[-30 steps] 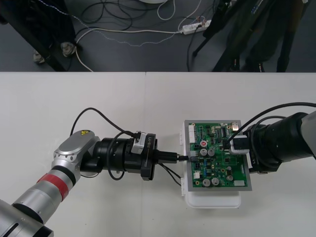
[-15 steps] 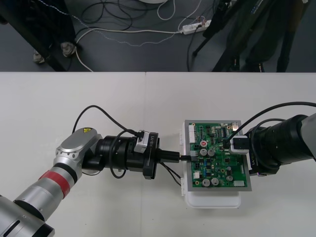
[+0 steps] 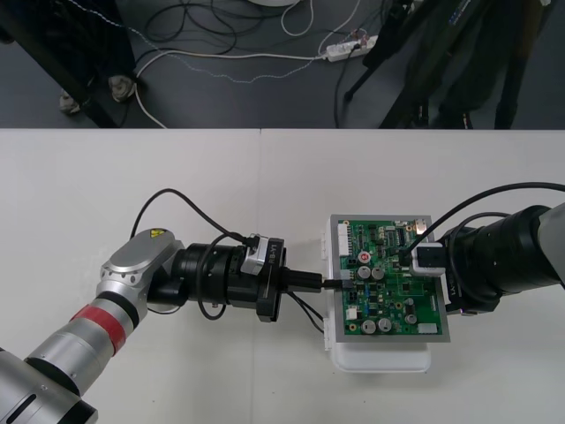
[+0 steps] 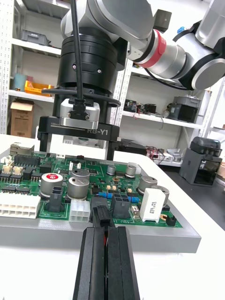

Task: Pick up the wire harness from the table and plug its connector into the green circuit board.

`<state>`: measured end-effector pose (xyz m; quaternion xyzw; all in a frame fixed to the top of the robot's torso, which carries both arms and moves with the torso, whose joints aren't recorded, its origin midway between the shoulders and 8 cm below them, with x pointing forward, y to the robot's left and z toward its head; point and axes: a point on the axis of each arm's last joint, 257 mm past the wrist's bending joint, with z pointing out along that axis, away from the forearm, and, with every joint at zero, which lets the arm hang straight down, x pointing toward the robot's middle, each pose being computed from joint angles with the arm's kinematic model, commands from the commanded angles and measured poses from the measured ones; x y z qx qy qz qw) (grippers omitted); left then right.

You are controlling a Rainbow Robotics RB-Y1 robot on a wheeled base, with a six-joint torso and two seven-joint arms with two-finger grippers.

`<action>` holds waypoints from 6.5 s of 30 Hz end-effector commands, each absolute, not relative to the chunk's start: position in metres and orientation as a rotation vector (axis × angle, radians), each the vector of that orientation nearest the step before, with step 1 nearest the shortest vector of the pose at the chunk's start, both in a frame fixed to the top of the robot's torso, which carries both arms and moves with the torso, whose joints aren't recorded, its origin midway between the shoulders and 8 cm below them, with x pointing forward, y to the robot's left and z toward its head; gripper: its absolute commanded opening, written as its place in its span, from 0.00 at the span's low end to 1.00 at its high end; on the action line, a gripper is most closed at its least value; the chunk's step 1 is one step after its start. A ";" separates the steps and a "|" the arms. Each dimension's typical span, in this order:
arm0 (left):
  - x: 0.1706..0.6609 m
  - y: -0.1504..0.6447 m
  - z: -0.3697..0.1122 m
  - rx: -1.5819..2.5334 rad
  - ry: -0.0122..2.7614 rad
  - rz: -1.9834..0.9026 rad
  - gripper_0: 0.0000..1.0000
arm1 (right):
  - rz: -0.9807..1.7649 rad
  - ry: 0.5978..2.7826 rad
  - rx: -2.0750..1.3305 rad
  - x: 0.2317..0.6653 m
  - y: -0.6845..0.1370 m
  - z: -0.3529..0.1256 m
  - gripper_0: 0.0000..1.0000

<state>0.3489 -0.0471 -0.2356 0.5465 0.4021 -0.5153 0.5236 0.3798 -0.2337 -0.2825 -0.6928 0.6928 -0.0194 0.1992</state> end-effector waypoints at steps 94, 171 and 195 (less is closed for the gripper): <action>0.373 -0.061 -0.213 1.412 0.851 -1.076 0.48 | -0.101 1.889 -2.085 0.366 -0.265 -0.278 1.00; 0.370 0.140 0.028 1.575 1.209 -0.532 0.64 | 0.786 1.415 -1.648 0.289 -0.123 -0.015 1.00; 0.370 0.140 0.028 1.575 1.209 -0.532 0.64 | 0.698 1.373 -1.614 0.309 -0.119 -0.018 1.00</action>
